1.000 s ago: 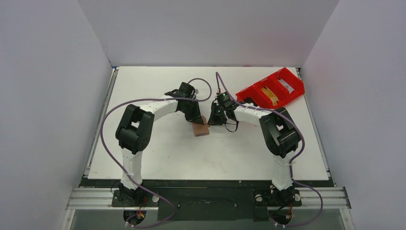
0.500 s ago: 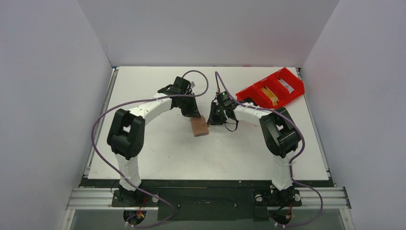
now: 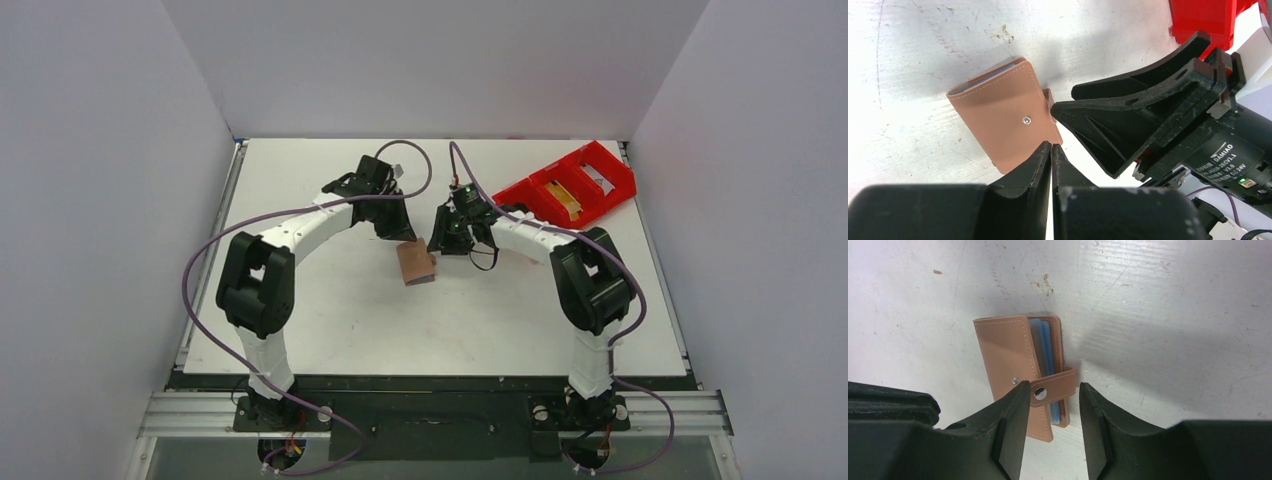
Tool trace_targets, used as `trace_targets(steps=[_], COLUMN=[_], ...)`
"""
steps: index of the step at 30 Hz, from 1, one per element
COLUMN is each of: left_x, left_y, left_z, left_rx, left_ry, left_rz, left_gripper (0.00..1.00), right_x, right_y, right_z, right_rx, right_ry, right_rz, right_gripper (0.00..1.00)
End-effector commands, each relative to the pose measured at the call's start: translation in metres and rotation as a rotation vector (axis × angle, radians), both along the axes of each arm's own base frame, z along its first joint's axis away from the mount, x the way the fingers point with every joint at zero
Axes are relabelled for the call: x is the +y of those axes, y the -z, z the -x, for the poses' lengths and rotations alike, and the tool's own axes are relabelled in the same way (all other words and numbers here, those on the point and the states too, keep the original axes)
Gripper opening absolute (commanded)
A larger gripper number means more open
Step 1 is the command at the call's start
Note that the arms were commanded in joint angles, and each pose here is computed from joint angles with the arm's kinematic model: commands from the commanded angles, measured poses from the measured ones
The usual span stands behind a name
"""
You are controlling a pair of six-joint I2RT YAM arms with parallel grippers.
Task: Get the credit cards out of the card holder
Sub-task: Close the card holder at the center of the board, then reset both arms
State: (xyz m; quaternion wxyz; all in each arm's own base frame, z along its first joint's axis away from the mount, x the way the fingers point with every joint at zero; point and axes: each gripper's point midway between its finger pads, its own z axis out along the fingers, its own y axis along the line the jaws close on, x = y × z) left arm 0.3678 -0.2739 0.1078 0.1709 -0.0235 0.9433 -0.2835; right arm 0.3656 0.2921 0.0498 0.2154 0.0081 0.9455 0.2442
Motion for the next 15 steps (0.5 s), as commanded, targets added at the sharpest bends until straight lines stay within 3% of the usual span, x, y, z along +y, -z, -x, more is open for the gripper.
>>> trace_targets(steps=[1, 11, 15], left_x=[0.004, 0.01, 0.018], left_y=[-0.033, -0.048, -0.059], left_z=[-0.007, -0.012, -0.016], left_rx=[-0.086, -0.129, -0.164], left_ry=[0.005, -0.008, -0.025], left_rz=[0.022, 0.028, 0.03], left_gripper=[0.03, 0.05, 0.12], right_x=[0.004, -0.008, -0.016], right_y=[-0.049, -0.078, -0.097], right_z=[-0.016, -0.028, -0.033], right_rx=[-0.115, -0.173, -0.208], right_ry=[-0.004, 0.026, 0.048], right_rz=[-0.047, -0.077, -0.092], right_gripper=[0.38, 0.43, 0.46])
